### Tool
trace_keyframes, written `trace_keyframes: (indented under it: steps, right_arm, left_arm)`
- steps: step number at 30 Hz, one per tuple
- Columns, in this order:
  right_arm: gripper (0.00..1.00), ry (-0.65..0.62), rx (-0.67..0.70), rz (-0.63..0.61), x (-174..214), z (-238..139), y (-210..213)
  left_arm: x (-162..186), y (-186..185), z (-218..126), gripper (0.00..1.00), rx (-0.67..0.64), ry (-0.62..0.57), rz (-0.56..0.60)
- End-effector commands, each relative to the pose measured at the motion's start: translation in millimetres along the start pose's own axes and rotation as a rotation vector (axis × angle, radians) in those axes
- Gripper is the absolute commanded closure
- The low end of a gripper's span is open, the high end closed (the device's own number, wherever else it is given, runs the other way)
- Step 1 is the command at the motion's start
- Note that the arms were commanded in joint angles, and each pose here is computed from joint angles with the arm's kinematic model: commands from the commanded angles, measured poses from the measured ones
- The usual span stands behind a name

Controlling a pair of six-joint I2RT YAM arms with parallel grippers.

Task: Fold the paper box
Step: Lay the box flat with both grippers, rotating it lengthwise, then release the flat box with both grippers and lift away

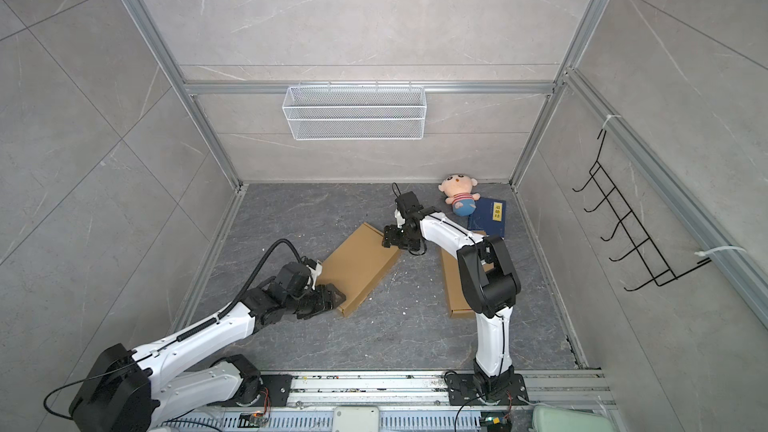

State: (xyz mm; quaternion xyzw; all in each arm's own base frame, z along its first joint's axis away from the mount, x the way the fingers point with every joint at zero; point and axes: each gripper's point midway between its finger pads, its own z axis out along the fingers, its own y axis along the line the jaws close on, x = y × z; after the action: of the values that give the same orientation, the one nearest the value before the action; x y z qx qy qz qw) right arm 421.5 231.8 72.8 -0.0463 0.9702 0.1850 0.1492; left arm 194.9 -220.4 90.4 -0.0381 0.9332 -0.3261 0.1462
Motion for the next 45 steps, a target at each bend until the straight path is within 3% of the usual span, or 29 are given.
trace_keyframes:
  steps: [1, 6, 10, 16, 22, 26, 33, 39, 45]
  right_arm:
    - [0.19, 0.069, 0.082, -0.096, 7.0, -9.9, -12.7]
    - [0.2, -0.016, 0.031, 0.007, 11.4, -27.7, -5.5]
    - [0.23, -0.069, -0.076, 0.156, 27.2, -32.4, 5.4]
    - [0.24, -0.101, -0.126, 0.273, 48.7, -30.4, 18.6]
    - [0.24, -0.061, -0.162, 0.278, 71.8, -18.3, 38.2]
    - [0.24, -0.03, -0.169, 0.256, 78.7, -7.7, 43.5]
    - [0.29, 0.029, -0.132, 0.173, 80.0, 0.7, 34.9]
    - [0.3, 0.087, -0.081, 0.099, 87.6, -7.2, 3.8]
    - [0.31, 0.129, -0.063, 0.062, 94.1, -15.4, -17.8]
  left_arm:
    - [-2.0, -27.5, -16.1, 0.25, 0.046, 0.005, 0.01]
    - [-24.0, -30.7, -46.8, 0.22, -0.019, -0.046, 0.119]
    - [-79.9, -20.9, -47.7, 0.2, -0.026, -0.13, 0.144]
    - [-164.9, -2.9, -12.8, 0.19, -0.06, -0.185, 0.15]
    - [-195.3, 13.0, 36.7, 0.19, -0.07, -0.118, 0.135]
    - [-183.8, 11.2, 59.3, 0.21, -0.029, -0.059, 0.114]
    - [-130.6, -3.0, 76.4, 0.24, 0.024, 0.02, 0.086]
    - [-85.0, -43.2, 94.7, 0.25, 0.088, 0.043, 0.074]
    - [-64.9, -83.4, 113.6, 0.25, 0.135, 0.026, 0.054]
